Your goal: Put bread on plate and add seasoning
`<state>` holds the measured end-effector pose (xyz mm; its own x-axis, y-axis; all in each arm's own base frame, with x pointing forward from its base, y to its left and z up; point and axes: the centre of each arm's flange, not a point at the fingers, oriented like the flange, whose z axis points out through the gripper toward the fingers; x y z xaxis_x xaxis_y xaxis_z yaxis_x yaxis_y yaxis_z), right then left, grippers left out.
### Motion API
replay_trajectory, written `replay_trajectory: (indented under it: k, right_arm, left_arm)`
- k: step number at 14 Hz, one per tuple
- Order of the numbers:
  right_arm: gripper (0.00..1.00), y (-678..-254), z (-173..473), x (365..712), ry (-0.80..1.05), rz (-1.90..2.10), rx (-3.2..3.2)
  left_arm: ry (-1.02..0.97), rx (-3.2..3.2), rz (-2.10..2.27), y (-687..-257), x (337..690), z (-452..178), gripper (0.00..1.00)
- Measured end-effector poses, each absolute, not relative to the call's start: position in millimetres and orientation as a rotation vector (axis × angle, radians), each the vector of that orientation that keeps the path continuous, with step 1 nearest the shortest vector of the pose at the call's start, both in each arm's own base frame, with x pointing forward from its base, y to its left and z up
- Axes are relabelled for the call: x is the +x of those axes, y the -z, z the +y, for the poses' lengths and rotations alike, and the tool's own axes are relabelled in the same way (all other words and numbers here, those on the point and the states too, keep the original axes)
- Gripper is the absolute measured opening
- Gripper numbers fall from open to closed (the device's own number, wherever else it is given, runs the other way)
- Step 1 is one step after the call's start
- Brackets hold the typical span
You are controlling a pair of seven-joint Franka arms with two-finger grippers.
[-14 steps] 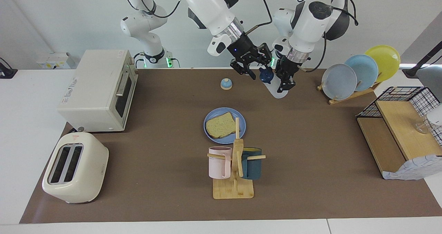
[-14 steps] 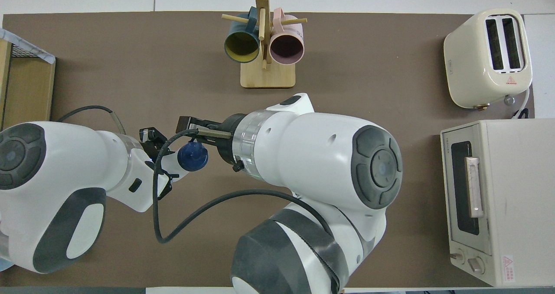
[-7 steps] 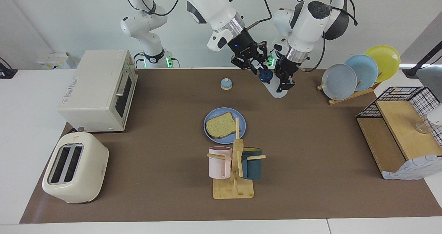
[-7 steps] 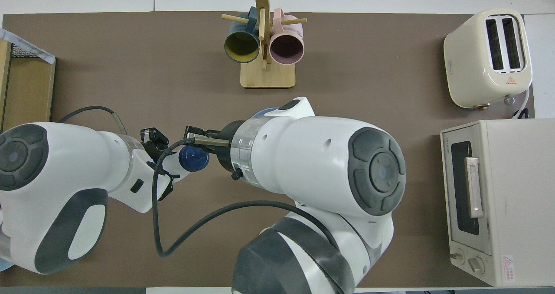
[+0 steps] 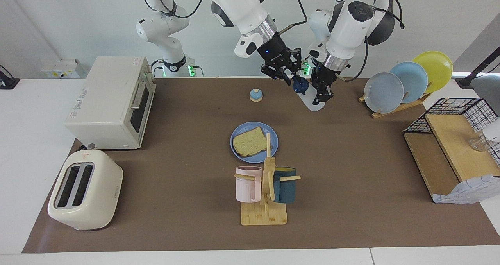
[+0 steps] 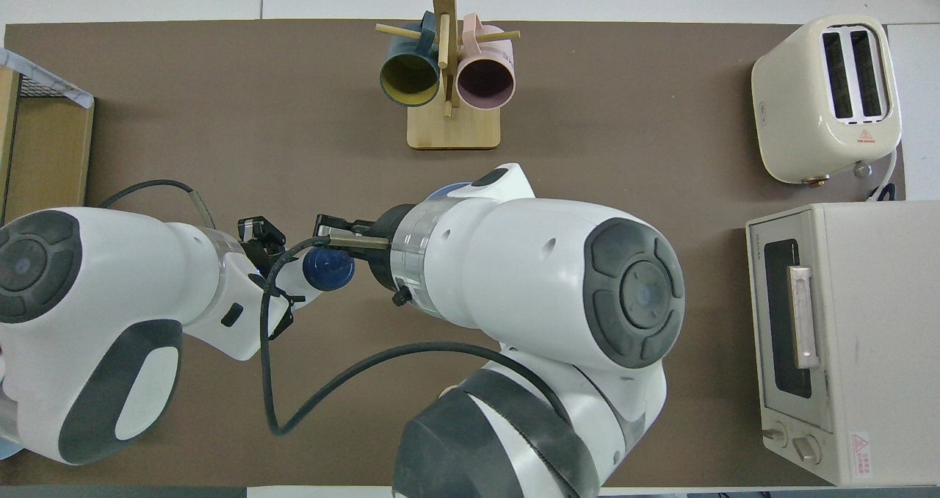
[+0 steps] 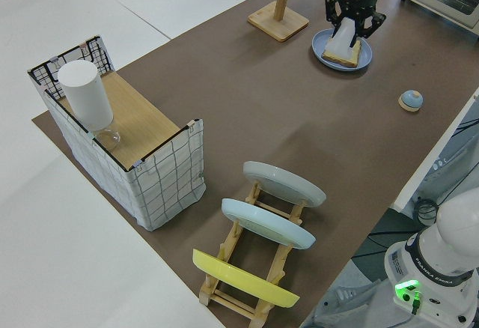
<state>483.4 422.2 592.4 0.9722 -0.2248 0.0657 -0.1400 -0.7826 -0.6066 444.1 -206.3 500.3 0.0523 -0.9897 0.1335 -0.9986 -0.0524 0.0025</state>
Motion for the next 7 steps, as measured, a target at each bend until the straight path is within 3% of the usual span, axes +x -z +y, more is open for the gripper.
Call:
replay_trajectory:
  k: [7]
  right_arm:
    - [0.35, -590.2, 422.5, 480.9, 0.151, 0.248, -2.498]
  left_arm:
    - [-0.146, 2.209, -2.095, -500.5, 444.1, -206.3, 0.47]
